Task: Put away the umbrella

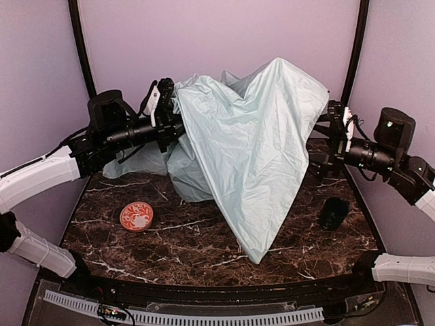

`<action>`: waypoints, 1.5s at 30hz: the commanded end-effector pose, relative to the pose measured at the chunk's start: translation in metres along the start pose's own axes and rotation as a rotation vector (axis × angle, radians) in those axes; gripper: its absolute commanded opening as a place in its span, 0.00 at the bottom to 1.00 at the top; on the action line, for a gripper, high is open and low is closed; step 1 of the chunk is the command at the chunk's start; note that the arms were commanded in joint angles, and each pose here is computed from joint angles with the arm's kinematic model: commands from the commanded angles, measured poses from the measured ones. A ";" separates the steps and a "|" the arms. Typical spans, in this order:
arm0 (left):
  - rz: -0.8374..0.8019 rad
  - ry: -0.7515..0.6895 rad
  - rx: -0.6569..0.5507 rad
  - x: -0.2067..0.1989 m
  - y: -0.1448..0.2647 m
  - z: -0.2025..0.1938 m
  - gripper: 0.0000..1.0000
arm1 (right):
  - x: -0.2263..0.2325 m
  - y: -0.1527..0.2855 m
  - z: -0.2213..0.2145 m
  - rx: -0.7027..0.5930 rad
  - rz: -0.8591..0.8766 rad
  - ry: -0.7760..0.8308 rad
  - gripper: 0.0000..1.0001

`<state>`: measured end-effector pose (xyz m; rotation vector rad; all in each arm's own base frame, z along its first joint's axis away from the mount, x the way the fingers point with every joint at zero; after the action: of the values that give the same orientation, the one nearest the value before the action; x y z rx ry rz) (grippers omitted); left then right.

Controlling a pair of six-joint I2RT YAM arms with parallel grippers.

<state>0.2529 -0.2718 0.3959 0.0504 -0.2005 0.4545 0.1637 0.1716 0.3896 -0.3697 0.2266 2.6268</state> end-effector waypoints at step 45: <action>0.323 0.490 0.473 0.026 -0.056 -0.190 0.79 | -0.019 -0.196 -0.157 0.649 -0.110 -0.414 0.55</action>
<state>0.3246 -0.3207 0.2206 0.2798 0.3908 0.5756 0.2881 0.3052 0.2397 0.2155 0.7929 2.4462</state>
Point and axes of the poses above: each gripper's point midway between its finger pads, its own y axis back along the fingers, its own x axis along the line the jaws close on, z = x × y, the point moved 7 cm from there along y, back along the fingers, and after that the axes turned 1 degree about -y, right-handed, at the moved point
